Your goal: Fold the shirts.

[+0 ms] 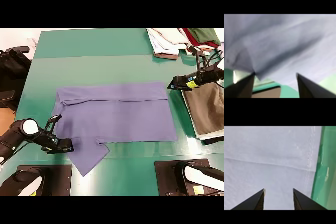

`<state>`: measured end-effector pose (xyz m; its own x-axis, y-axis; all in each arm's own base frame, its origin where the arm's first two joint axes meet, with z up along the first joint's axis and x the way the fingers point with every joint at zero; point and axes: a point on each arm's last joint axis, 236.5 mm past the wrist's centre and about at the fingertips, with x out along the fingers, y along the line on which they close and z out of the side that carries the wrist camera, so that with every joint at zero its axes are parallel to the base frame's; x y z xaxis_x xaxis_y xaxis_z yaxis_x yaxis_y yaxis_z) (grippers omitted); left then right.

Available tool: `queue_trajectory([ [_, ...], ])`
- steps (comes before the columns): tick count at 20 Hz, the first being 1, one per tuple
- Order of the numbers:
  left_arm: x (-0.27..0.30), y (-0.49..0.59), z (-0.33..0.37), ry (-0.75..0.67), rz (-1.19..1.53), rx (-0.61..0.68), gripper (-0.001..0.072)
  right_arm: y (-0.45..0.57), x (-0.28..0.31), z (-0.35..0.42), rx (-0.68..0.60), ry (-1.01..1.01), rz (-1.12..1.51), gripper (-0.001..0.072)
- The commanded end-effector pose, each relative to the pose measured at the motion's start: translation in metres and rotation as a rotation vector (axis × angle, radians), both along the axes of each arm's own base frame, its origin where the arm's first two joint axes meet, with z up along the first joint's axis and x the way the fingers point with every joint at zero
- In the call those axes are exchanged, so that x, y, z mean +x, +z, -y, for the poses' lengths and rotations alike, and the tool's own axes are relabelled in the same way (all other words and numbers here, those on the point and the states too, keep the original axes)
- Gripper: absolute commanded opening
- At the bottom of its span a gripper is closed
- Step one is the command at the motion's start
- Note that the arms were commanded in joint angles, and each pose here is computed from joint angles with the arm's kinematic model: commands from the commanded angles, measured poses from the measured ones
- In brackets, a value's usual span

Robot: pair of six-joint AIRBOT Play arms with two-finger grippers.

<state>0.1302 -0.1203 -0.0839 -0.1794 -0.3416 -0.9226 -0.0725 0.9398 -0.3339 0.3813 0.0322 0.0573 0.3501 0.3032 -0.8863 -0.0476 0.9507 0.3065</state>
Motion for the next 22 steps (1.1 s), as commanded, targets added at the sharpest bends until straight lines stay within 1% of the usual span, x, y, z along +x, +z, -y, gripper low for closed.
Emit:
queue_trajectory([
  [1, 0.009, -0.009, 0.002, 0.031, 0.045, 0.010, 0.0559, 0.000, -0.002, -0.001, 0.003, 0.004, -0.010, 0.0410],
  [2, 0.010, -0.010, 0.003, 0.034, 0.053, 0.010, 0.0317, 0.000, -0.002, -0.001, 0.003, 0.004, -0.010, 0.0409],
  [3, 0.012, -0.009, 0.003, 0.038, 0.061, 0.006, 0.0125, 0.000, -0.003, -0.001, 0.003, 0.005, -0.010, 0.0409],
  [4, 0.013, -0.008, 0.004, 0.039, 0.063, 0.002, 0.0023, 0.000, -0.004, -0.002, 0.003, 0.007, -0.015, 0.0407],
  [6, 0.016, -0.002, 0.005, 0.016, 0.071, -0.003, 0.0022, 0.001, -0.014, 0.001, 0.000, 0.020, -0.039, 0.0399],
  [7, 0.017, 0.003, 0.006, -0.003, 0.078, -0.007, 0.0022, 0.000, -0.023, 0.004, -0.002, 0.036, -0.066, 0.0365],
  [9, 0.022, 0.015, 0.008, -0.047, 0.097, -0.016, 0.0022, -0.015, -0.060, 0.019, 0.005, 0.034, -0.161, 0.0366],
  [11, 0.027, 0.025, 0.010, -0.083, 0.118, -0.028, 0.0022, -0.046, -0.110, 0.041, 0.015, -0.045, -0.290, 0.0370],
  [12, 0.031, 0.029, 0.011, -0.102, 0.138, -0.032, 0.0022, -0.063, -0.135, 0.053, 0.016, -0.095, -0.350, 0.0426],
  [13, 0.035, 0.032, 0.012, -0.111, 0.154, -0.036, 0.0022, -0.080, -0.160, 0.061, 0.027, -0.151, -0.403, 0.0560],
  [14, 0.037, 0.034, 0.013, -0.115, 0.162, -0.040, 0.0022, -0.094, -0.180, 0.062, 0.059, -0.201, -0.448, 0.0576],
  [17, 0.038, 0.035, 0.013, -0.116, 0.165, -0.040, 0.0022, -0.130, -0.223, 0.055, 0.142, -0.292, -0.568, 0.0567],
  [18, 0.038, 0.035, 0.013, -0.116, 0.165, -0.040, 0.0022, -0.137, -0.229, 0.051, 0.155, -0.297, -0.591, 0.0506],
  [19, 0.038, 0.035, 0.013, -0.115, 0.166, -0.040, 0.0022, -0.144, -0.232, 0.048, 0.159, -0.294, -0.605, 0.0483],
  [22, 0.041, 0.035, 0.013, -0.111, 0.179, -0.040, 0.0022, -0.153, -0.216, 0.033, 0.179, -0.264, -0.572, 0.0478],
])
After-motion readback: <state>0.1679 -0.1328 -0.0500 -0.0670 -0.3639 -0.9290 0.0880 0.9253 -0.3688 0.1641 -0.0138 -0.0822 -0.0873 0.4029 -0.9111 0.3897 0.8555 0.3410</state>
